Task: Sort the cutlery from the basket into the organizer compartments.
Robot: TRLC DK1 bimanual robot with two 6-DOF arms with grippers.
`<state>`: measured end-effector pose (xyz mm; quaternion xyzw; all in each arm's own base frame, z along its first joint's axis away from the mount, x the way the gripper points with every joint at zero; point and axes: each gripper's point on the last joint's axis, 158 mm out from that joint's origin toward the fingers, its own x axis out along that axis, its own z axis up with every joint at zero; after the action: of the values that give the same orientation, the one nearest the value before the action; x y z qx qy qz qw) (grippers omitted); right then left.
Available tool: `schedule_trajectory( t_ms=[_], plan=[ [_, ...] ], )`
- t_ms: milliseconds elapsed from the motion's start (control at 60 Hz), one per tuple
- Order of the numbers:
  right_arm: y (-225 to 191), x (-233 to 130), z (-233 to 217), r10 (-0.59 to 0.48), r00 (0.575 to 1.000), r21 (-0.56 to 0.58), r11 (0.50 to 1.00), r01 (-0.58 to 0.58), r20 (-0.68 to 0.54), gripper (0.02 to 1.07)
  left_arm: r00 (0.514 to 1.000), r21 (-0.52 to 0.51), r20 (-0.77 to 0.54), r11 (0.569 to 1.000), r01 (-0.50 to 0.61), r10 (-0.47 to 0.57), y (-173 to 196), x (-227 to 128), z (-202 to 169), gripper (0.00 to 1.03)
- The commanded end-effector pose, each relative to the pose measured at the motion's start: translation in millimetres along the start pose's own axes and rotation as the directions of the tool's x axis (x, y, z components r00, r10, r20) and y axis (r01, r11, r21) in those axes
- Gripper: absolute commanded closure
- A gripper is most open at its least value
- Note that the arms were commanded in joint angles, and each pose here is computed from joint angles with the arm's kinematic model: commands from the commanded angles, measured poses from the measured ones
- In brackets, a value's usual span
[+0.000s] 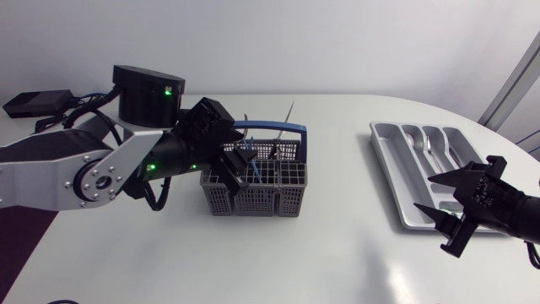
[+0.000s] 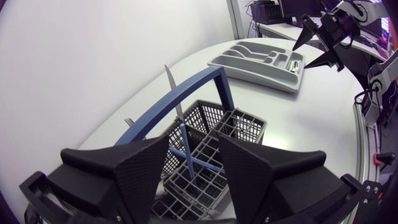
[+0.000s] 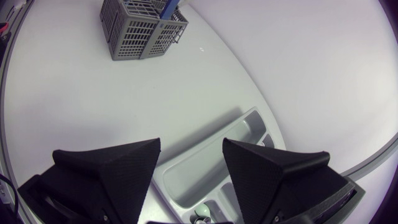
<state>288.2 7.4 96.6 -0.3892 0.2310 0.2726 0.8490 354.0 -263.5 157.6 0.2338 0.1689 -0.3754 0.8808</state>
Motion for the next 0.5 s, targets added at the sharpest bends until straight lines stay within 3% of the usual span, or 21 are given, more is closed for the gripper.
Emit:
schedule_trajectory(
  t_ms=[0, 217, 483],
  plan=[
    [18, 3, 4, 0.04, 0.999, 0.057, 0.998, -0.04, 0.003, 0.34, 1.0, -0.029, -0.011, 1.0, -0.007, 0.007, 4, 8, -4, 0.52],
    [32, 9, 28, 0.071, 0.997, 0.055, 0.996, -0.073, 0.029, 0.34, 1.0, -0.045, 0.009, 0.999, -0.02, 0.021, 9, 15, -1, 0.57],
    [48, 14, 42, 0.1, 0.994, 0.046, 0.994, -0.102, 0.042, 0.34, 1.0, -0.061, 0.011, 0.998, -0.021, 0.022, 10, 25, -2, 0.78]
  ],
)
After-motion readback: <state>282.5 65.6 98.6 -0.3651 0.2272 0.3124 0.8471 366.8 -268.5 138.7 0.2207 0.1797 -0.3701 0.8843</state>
